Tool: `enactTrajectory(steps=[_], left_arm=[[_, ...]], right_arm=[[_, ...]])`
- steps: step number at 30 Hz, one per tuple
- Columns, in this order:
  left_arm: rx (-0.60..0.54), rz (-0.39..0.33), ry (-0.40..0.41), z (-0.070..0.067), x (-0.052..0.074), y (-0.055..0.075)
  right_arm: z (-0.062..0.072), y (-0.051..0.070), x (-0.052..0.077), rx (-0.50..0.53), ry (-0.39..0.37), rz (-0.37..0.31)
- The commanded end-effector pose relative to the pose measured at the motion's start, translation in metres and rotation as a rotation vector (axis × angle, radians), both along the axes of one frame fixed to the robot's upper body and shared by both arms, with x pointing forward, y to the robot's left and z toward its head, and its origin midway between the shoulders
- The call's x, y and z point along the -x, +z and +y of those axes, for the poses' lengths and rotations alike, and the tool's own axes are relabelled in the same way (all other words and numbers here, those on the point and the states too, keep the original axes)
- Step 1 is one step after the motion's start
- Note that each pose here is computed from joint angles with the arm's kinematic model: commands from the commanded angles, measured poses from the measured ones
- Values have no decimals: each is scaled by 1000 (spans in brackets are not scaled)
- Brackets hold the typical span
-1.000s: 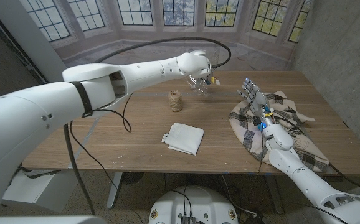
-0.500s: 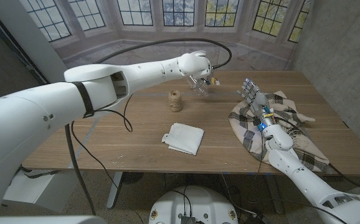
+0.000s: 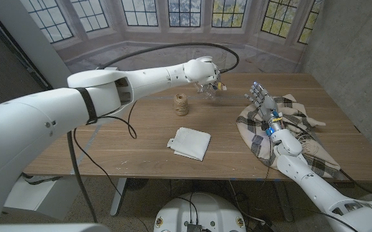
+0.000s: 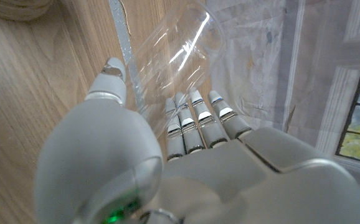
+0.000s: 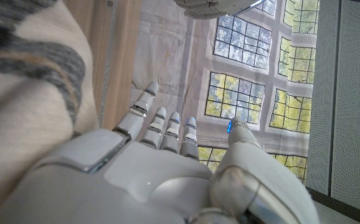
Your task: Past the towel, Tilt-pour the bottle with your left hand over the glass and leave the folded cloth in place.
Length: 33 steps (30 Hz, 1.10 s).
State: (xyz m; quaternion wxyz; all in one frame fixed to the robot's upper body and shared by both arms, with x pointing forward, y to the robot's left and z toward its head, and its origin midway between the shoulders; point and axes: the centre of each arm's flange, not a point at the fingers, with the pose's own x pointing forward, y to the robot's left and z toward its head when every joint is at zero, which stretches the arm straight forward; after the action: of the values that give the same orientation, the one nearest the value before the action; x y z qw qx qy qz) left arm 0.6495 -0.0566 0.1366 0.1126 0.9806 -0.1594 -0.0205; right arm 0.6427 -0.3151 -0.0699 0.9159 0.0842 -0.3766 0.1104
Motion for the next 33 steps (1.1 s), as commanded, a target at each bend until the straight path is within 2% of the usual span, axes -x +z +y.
enactTrajectory(steps=[1,13,26,33], left_arm=[[0,-21,0,-1,1,-2],[28,-30,-11,-3,4,-2],[129,-41,-26,0,7,1],[219,-36,-47,-1,12,2]], right_arm=[[0,-2,0,-2,3,2],[-2,-3,1,-4,4,0],[-4,1,6,10,1,-4],[-3,4,9,25,0,-3]])
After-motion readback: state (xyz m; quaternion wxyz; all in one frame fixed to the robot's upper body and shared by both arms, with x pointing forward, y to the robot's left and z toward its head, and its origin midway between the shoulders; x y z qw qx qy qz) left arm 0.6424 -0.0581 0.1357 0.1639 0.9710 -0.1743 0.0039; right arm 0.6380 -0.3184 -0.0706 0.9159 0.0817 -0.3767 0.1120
